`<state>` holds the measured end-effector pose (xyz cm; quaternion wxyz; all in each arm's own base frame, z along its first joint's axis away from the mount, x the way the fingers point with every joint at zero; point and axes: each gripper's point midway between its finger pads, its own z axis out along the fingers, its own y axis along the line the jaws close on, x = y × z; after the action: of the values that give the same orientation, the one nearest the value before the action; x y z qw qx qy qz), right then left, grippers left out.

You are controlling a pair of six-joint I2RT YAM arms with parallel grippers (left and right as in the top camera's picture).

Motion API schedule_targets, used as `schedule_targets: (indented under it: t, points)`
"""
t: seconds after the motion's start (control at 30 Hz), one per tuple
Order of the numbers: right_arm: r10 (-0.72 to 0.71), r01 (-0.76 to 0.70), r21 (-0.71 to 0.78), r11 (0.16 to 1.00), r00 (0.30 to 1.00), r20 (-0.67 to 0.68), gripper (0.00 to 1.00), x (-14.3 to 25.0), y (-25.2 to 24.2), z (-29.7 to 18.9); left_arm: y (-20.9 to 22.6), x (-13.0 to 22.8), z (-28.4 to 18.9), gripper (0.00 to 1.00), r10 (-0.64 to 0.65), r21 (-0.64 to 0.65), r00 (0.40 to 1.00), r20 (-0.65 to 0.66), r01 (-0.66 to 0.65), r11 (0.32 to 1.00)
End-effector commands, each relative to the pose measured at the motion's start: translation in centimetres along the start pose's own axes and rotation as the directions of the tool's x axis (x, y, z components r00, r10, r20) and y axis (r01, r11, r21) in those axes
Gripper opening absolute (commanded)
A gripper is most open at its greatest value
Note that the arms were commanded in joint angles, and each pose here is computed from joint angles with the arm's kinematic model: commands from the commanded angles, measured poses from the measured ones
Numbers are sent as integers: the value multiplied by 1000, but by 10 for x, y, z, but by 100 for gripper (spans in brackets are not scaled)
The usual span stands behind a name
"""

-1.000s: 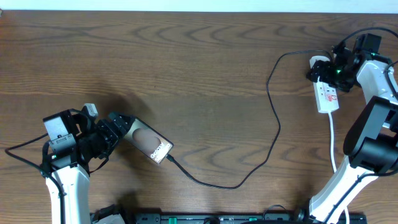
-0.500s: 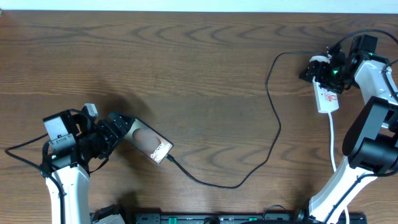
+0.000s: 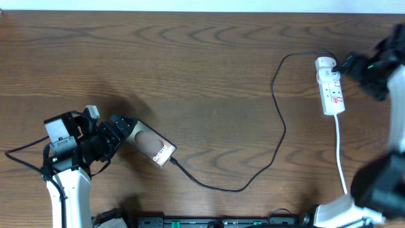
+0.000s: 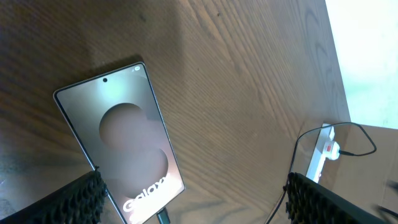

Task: Plug charger to phone and switch on socket

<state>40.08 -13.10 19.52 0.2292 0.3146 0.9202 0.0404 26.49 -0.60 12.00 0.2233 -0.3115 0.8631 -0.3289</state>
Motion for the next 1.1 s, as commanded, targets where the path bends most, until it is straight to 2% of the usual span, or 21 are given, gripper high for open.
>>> schedule_targets:
  t: [0.0, 0.2, 0.33, 0.67, 0.7, 0.77, 0.93, 1.07]
  points:
    - [63, -59, -25, 998, 975, 212, 99, -20, 4, -82, 4, -1, 0, 90, 16, -13, 1000, 6, -16, 1000]
    - [65, -36, -87, 996, 931, 360, 99, -16, 9, -152, 4, -1, 0, 90, 16, -13, 1000, 6, -16, 1000]
    - [68, -23, -111, 994, 906, 417, 99, -10, 10, -181, 4, -1, 0, 90, 16, -13, 1000, 6, -16, 1000]
    - [70, -17, -121, 992, 894, 443, 99, -7, 10, -194, 3, 1, 1, 90, 21, -14, 1000, 1, -21, 1000]
    - [70, -17, -122, 992, 893, 444, 99, -7, 10, -194, 7, 0, 1, 90, 21, -38, 1000, 9, -21, 999]
    - [70, -17, -122, 992, 893, 444, 99, -7, 10, -194, 28, -11, -1, 90, 29, -166, 997, 71, -17, 986]
    - [70, -17, -121, 992, 894, 443, 99, -7, 10, -194, 59, -28, -13, 90, 133, -426, 975, 176, -46, 904]
    - [70, -17, -121, 992, 894, 443, 99, -7, 10, -194, 41, -24, -15, 90, 259, -462, 948, 186, -148, 874]
